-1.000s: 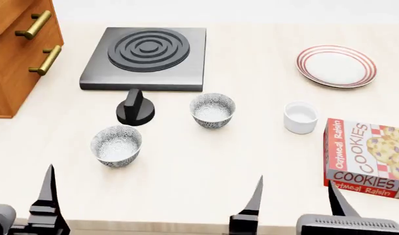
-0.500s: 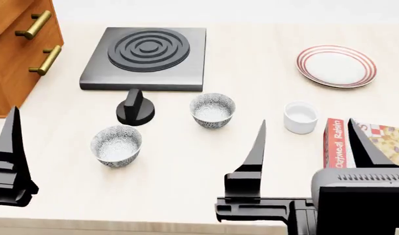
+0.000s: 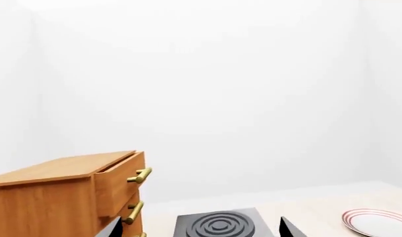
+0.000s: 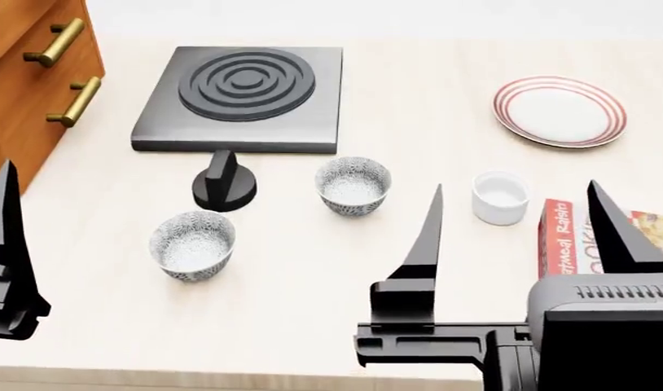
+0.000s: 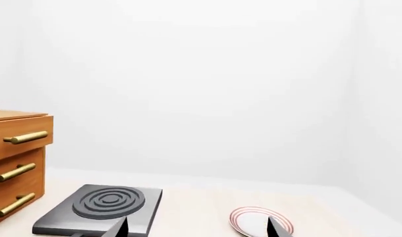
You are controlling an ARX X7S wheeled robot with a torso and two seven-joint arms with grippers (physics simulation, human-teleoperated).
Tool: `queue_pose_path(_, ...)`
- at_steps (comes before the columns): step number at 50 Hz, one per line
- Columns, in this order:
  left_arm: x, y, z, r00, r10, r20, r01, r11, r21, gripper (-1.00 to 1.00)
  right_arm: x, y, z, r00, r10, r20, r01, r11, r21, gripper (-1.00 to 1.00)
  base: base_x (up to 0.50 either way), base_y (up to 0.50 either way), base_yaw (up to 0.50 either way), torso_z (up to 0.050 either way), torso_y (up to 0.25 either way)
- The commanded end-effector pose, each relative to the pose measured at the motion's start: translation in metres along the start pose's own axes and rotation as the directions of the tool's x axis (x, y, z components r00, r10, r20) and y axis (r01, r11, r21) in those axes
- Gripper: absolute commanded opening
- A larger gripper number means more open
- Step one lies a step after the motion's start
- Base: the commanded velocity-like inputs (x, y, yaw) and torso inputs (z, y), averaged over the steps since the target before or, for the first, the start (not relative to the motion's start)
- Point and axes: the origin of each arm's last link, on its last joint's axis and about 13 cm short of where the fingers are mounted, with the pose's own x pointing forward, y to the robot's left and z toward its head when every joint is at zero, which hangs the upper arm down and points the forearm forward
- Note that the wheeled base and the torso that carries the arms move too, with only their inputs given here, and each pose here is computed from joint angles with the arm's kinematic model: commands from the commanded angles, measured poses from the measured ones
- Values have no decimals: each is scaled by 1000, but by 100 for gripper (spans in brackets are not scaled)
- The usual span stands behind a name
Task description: Pick the akita bowl next to the ramekin and place it on the plate.
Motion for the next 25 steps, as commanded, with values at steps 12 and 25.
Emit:
queue_pose_path(12, 2, 3, 1, 1000, 7, 4, -7, 1000, -10, 100, 1, -1, 1, 1000, -3, 24, 2, 999, 53, 100, 187, 0, 0, 0, 0)
queue_pose_path(25, 2, 3, 1, 1000, 7, 0, -7, 1000, -9, 100, 1, -1, 1, 1000, -1, 21, 0, 999, 52, 100, 187, 0, 0, 0, 0)
